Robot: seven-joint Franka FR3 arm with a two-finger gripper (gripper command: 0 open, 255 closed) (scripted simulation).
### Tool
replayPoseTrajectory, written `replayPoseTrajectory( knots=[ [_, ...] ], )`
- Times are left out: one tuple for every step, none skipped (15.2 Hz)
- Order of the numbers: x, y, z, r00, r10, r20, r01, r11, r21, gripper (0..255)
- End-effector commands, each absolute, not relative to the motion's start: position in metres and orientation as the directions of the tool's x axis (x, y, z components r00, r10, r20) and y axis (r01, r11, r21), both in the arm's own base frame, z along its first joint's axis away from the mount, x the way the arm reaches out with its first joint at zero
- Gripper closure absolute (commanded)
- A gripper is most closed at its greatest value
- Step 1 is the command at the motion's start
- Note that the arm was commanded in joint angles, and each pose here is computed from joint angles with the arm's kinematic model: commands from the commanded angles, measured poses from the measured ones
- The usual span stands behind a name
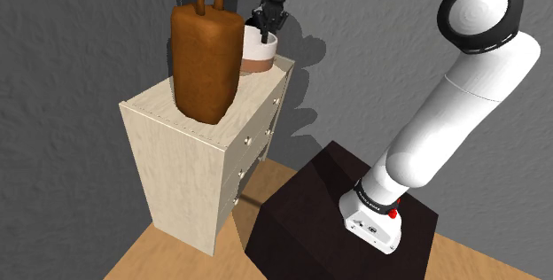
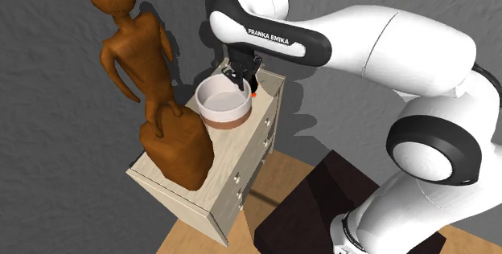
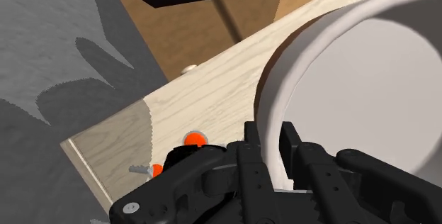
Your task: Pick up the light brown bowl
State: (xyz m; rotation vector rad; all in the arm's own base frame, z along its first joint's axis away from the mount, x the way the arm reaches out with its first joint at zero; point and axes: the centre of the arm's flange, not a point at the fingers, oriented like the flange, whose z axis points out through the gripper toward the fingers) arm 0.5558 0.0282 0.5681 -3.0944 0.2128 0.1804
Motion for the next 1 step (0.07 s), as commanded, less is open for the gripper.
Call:
replayPoseTrajectory(
  knots=[
    [0.5556,0.0273,0.5717,0.984,-0.134,-0.118,-0.138,-0.990,-0.027,255]
  ],
)
